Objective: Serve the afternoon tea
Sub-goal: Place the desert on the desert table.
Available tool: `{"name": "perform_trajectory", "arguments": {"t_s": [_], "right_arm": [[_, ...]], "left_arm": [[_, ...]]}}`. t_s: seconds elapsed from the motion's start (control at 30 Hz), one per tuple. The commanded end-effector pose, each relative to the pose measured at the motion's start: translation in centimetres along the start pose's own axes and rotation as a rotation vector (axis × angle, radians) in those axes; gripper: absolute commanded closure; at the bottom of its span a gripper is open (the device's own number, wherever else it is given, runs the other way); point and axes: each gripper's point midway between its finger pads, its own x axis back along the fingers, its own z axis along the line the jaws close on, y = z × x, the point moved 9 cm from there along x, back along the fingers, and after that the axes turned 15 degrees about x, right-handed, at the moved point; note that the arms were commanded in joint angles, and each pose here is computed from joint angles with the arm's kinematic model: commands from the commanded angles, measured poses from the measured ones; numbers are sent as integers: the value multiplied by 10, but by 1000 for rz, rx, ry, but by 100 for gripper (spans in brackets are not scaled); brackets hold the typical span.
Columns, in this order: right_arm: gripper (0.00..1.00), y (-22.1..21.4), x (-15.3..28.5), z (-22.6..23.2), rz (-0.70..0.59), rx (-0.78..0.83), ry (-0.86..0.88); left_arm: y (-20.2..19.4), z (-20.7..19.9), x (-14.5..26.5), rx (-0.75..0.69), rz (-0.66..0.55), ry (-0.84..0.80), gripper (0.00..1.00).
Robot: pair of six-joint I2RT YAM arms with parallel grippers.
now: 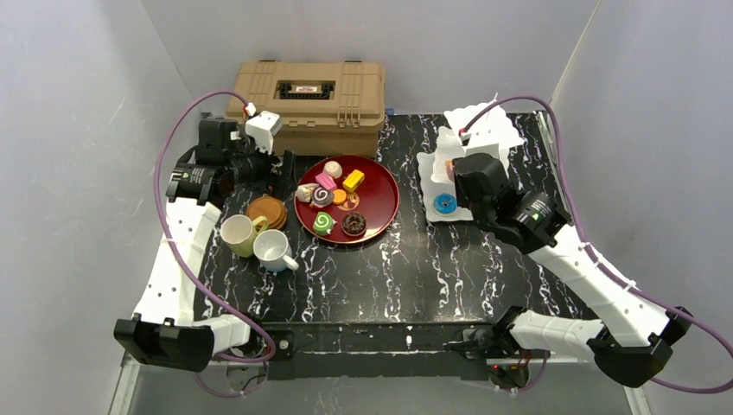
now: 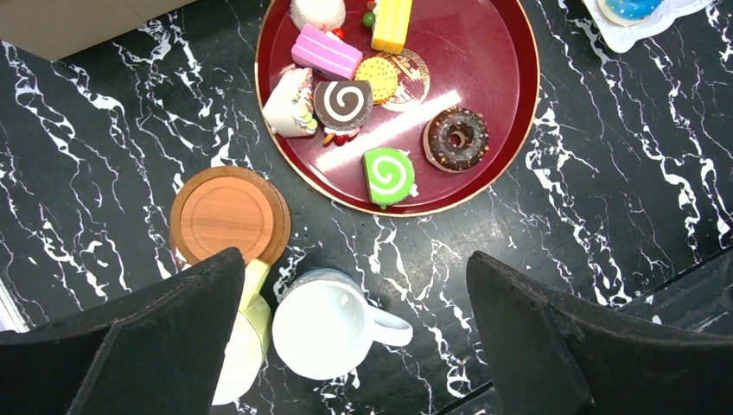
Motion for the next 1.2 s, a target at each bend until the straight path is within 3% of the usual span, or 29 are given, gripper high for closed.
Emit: {"name": "perform_trajectory", "arguments": {"t_s": [0.0,0.47,0.9,1.03,1.17], "right_arm": [[62,-2,1,-13,-42,-66,-114],[61,-12,-26,-14,-39,-56,-200],[42,-21,-34,-15,-36,-74,-203],[42,-14,-30,-17,-56,-89,-184],[52,-1,-18,-21,-109,-110,-107]], "left_arm": [[5,-5,12,-7,-25,-26,1],[5,-4,12,-12,-20,-16,1],[7,-5,14,-12,-27,-15,1],[7,-5,15,-14,-27,-14,1],[7,-5,16,-16,-29,-11,1]]}}
